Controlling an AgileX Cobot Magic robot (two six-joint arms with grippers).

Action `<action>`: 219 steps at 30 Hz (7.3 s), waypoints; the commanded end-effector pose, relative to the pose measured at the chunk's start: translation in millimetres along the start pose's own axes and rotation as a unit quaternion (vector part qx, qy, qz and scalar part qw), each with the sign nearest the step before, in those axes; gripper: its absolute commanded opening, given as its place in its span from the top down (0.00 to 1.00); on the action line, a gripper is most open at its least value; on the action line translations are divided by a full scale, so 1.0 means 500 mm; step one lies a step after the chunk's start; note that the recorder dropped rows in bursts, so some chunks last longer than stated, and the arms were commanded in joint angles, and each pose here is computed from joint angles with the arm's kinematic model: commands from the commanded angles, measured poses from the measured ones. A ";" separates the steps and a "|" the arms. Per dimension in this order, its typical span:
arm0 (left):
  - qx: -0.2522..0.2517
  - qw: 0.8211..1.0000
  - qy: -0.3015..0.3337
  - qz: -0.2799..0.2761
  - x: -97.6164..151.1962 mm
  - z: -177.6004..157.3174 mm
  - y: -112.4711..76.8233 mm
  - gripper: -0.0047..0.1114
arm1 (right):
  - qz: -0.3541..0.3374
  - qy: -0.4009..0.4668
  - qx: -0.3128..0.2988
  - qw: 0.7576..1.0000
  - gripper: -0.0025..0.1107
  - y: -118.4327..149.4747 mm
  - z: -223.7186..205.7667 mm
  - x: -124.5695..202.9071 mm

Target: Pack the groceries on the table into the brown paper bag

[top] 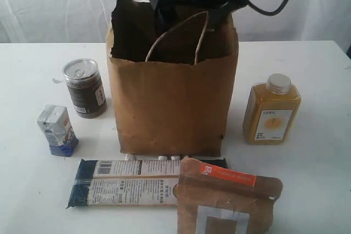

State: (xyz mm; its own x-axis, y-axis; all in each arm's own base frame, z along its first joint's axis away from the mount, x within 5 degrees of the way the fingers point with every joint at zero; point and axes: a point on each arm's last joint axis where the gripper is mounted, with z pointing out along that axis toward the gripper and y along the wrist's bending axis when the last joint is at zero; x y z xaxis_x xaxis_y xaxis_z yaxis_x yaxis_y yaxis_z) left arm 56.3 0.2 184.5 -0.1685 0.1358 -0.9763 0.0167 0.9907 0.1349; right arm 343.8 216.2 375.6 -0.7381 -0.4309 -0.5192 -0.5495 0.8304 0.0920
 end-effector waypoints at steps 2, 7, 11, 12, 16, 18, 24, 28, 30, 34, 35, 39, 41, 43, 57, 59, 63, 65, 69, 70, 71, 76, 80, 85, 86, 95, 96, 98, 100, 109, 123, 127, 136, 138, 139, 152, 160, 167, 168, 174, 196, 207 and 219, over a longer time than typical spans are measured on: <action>0.000 1.000 -0.002 -0.004 0.002 0.000 0.000 0.96 | -0.001 -0.056 0.001 0.998 0.12 0.005 -0.052 -0.008; 0.000 1.000 -0.002 -0.004 0.002 0.000 0.000 0.96 | -0.002 -0.089 0.002 0.996 0.13 0.008 -0.077 -0.014; 0.000 1.000 -0.002 -0.004 0.002 0.000 0.000 0.96 | -0.003 -0.116 0.001 0.993 0.16 0.010 -0.100 -0.017; 0.000 1.000 -0.002 -0.004 0.002 0.000 0.000 0.96 | -0.003 -0.122 0.000 0.993 0.17 0.011 -0.107 -0.018; 0.000 1.000 -0.002 -0.004 0.002 0.000 0.000 0.96 | 0.000 -0.146 -0.010 0.989 0.19 0.017 -0.129 -0.019; 0.000 1.000 -0.002 -0.004 0.002 0.000 0.000 0.96 | 0.000 -0.160 -0.011 0.987 0.19 0.018 -0.144 -0.020; 0.000 1.000 -0.002 -0.004 0.002 0.000 0.000 0.96 | -0.003 -0.181 -0.012 0.983 0.19 0.023 -0.194 -0.009; 0.000 1.000 -0.002 -0.004 0.002 0.000 0.000 0.96 | -0.006 -0.167 -0.011 0.986 0.23 0.026 -0.221 0.009; 0.000 1.000 -0.002 -0.004 0.002 0.000 0.000 0.96 | -0.011 -0.149 0.003 0.989 0.29 0.022 -0.231 0.021; 0.000 1.000 -0.002 -0.004 0.002 0.000 0.000 0.96 | -0.020 -0.135 0.040 0.990 0.43 0.012 -0.257 0.039; 0.000 1.000 -0.002 -0.004 0.002 0.000 0.000 0.96 | -0.022 -0.140 0.047 0.989 0.46 0.010 -0.267 0.042; 0.000 1.000 -0.002 -0.004 0.002 0.000 0.000 0.96 | -0.027 -0.159 0.071 0.984 0.53 0.006 -0.305 0.054; 0.000 1.000 -0.002 -0.004 0.002 0.000 0.000 0.96 | -0.029 -0.174 0.080 0.981 0.55 0.005 -0.332 0.064; 0.000 1.000 -0.002 -0.004 0.002 0.000 0.000 0.96 | -0.032 -0.189 0.098 0.977 0.57 0.002 -0.360 0.075; 0.000 1.000 -0.002 -0.004 0.002 0.000 0.000 0.96 | -0.038 -0.269 0.225 0.936 0.57 -0.026 -0.522 0.154; 0.000 1.000 -0.002 -0.004 0.002 0.000 0.000 0.96 | -0.039 -0.276 0.225 0.934 0.57 -0.025 -0.534 0.163; 0.000 1.000 -0.002 -0.004 0.002 0.000 0.000 0.96 | -0.035 -0.278 0.224 0.933 0.57 -0.024 -0.541 0.178; 0.000 1.000 -0.002 -0.004 0.002 0.000 0.000 0.96 | -0.031 -0.265 0.226 0.937 0.57 -0.027 -0.529 0.189; 0.000 1.000 -0.002 -0.004 0.002 0.000 0.000 0.96 | -0.024 -0.225 0.236 0.945 0.57 -0.036 -0.486 0.212; 0.000 1.000 -0.002 -0.004 0.002 0.000 0.000 0.96 | -0.024 -0.212 0.241 0.947 0.57 -0.039 -0.473 0.219; 0.000 1.000 -0.002 -0.004 0.002 0.000 0.000 0.96 | -0.022 -0.198 0.245 0.949 0.57 -0.043 -0.458 0.226; 0.000 1.000 -0.002 -0.004 0.002 0.000 0.000 0.96 | -0.018 -0.135 0.247 0.959 0.57 -0.051 -0.387 0.262; 0.000 1.000 -0.002 -0.004 0.002 0.000 0.000 0.96 | 0.003 -0.078 0.241 0.967 0.57 -0.058 -0.320 0.301; 0.000 1.000 -0.002 -0.004 0.002 0.000 0.000 0.96 | 0.036 -0.033 0.234 0.971 0.57 -0.061 -0.271 0.368; 0.000 1.000 -0.002 -0.004 0.002 0.000 0.000 0.96 | 0.046 -0.031 0.233 0.971 0.57 -0.061 -0.268 0.381; 0.000 1.000 -0.002 -0.004 0.002 0.000 0.000 0.96 | 0.118 -0.176 0.118 0.970 0.91 -0.024 -0.313 0.508; 0.000 1.000 -0.002 -0.004 0.002 0.000 0.000 0.96 | 0.123 -0.193 0.100 0.968 0.97 -0.018 -0.320 0.523; 0.000 1.000 -0.002 -0.004 0.002 0.000 0.000 0.96 | 0.132 -0.224 0.067 0.963 0.98 -0.007 -0.331 0.550; 0.000 1.000 -0.002 -0.004 0.002 0.000 0.000 0.96 | 0.142 -0.268 0.022 0.953 0.98 0.006 -0.351 0.585; 0.000 1.000 -0.002 -0.004 0.002 0.000 0.000 0.96 | 0.135 -0.380 -0.019 0.915 0.98 0.020 -0.430 0.696; 0.000 1.000 -0.002 -0.004 0.002 0.000 0.000 0.96 | 0.011 -0.439 0.037 0.898 0.98 0.004 -0.296 0.677; 0.000 1.000 -0.002 -0.004 0.002 0.000 0.000 0.96 | 0.034 -0.432 0.069 0.899 0.98 -0.013 -0.218 0.689; 0.000 1.000 -0.002 -0.004 0.002 0.000 0.000 0.96 | 0.115 -0.438 0.139 0.881 0.98 -0.054 -0.108 0.733; 0.000 1.000 -0.002 -0.004 0.002 0.000 0.000 0.96 | 0.116 -0.440 0.152 0.878 0.98 -0.058 -0.100 0.742; 0.000 1.000 -0.002 -0.004 0.002 0.000 0.000 0.96 | 0.107 -0.444 0.161 0.875 0.98 -0.058 -0.098 0.747; 0.000 1.000 -0.006 -0.004 0.001 0.000 0.000 0.96 | 0.082 -0.467 0.227 0.850 0.98 -0.065 -0.078 0.786; 0.000 1.000 -0.006 -0.004 0.001 0.000 0.000 0.96 | 0.110 -0.431 0.211 0.871 0.98 -0.065 -0.063 0.796; 0.000 1.000 -0.006 -0.004 0.001 0.000 0.000 0.96 | 0.117 -0.432 0.208 0.870 0.98 -0.065 -0.063 0.796; 0.000 1.000 -0.006 -0.004 0.001 0.000 0.000 0.96 | 0.117 -0.432 0.208 0.870 0.98 -0.065 -0.063 0.796; 0.000 1.000 -0.006 -0.003 0.001 0.000 0.000 0.96 | 0.114 -0.432 0.210 0.870 0.98 -0.065 -0.064 0.796; 0.184 0.889 -0.304 -0.290 -0.339 -0.150 0.003 0.96 | 0.115 -0.433 0.209 0.869 0.98 -0.065 -0.064 0.796; 0.191 0.956 -0.187 -0.118 -0.429 -0.011 -0.009 0.96 | 0.114 -0.432 0.210 0.870 0.98 -0.065 -0.064 0.796; -0.161 0.984 -0.062 0.035 -0.357 0.125 0.104 0.96 | 0.114 -0.432 0.210 0.870 0.98 -0.065 -0.064 0.796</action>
State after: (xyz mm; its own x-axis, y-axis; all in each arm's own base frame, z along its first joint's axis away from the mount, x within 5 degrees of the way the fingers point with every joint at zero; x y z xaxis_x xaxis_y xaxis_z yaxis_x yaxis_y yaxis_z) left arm 142.2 18.3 371.4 0.0389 0.1599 -0.9864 -0.2020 0.9680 0.1490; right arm 55.4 6.8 194.0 -0.1434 0.0337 -0.9891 -0.1073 0.9930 0.0494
